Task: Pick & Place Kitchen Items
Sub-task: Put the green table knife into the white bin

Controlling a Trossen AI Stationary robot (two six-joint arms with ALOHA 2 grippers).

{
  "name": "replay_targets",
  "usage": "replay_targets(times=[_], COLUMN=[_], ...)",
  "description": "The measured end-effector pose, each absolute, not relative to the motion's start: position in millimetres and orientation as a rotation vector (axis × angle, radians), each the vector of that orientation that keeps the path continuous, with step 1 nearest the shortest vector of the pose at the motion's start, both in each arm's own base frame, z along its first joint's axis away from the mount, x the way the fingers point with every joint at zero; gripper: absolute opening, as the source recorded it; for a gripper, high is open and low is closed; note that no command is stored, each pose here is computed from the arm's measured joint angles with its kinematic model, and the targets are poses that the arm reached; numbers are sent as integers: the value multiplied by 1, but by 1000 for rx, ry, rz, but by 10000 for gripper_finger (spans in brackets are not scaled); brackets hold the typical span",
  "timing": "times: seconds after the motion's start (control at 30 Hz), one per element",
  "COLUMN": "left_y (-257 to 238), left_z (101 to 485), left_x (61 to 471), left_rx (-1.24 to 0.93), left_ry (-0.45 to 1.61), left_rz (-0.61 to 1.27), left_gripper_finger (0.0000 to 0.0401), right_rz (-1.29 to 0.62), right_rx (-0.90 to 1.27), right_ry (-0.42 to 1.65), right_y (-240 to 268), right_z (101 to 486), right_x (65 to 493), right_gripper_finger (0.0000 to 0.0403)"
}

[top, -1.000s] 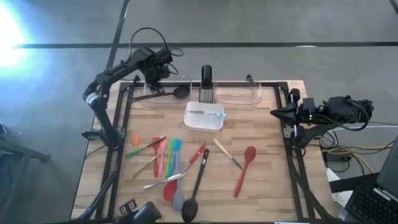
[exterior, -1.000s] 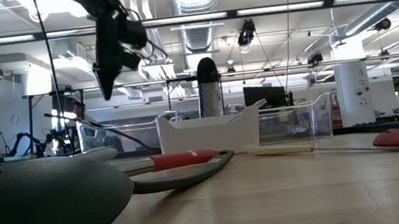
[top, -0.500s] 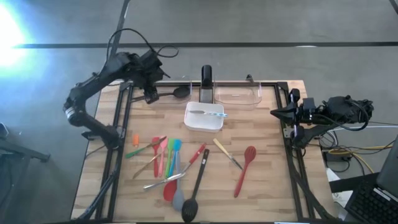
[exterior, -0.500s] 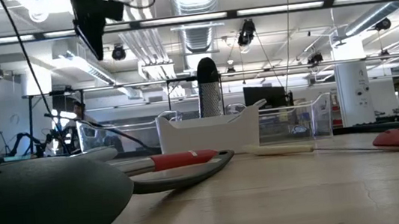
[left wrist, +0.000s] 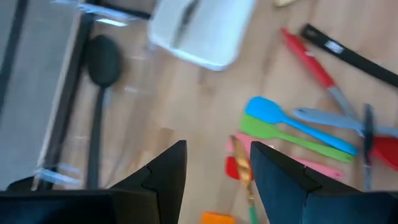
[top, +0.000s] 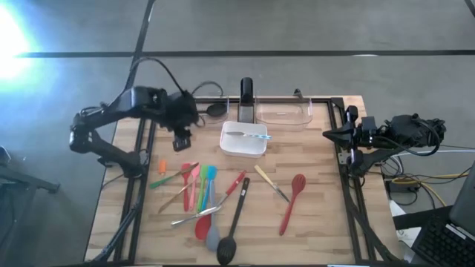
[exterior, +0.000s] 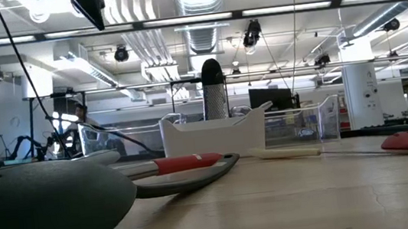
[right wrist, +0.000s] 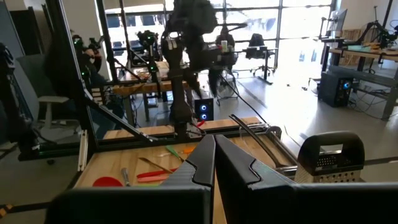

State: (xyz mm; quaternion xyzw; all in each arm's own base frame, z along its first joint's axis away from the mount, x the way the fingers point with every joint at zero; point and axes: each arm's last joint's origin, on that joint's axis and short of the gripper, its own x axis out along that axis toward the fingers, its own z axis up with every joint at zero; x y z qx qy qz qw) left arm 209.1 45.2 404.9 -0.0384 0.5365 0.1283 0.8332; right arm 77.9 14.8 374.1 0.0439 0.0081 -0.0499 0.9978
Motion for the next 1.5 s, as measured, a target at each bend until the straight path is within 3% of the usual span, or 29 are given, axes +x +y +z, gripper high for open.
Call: replay_targets(times=[0.43, 0.77, 1.3, 1.5], left_y=[-20, -26, -16, -16], left_z=[352, 299, 233, 217], left_x=[227, 204, 144, 142], left_rx=[-21, -199, -481, -498], left_ry=[1235, 1453, 1509, 1511], left_rz=[99, 422, 880, 902], left_gripper_finger=[179, 179, 179, 179], right_rz=[-100, -100, -100, -99], right_rx=[88, 88, 88, 88], right_ry=[16, 16, 16, 16], right_y=[15, 15, 15, 15], right_z=[374, 374, 374, 374], right_x=[78, 78, 78, 78], right_gripper_finger=[8, 8, 8, 8])
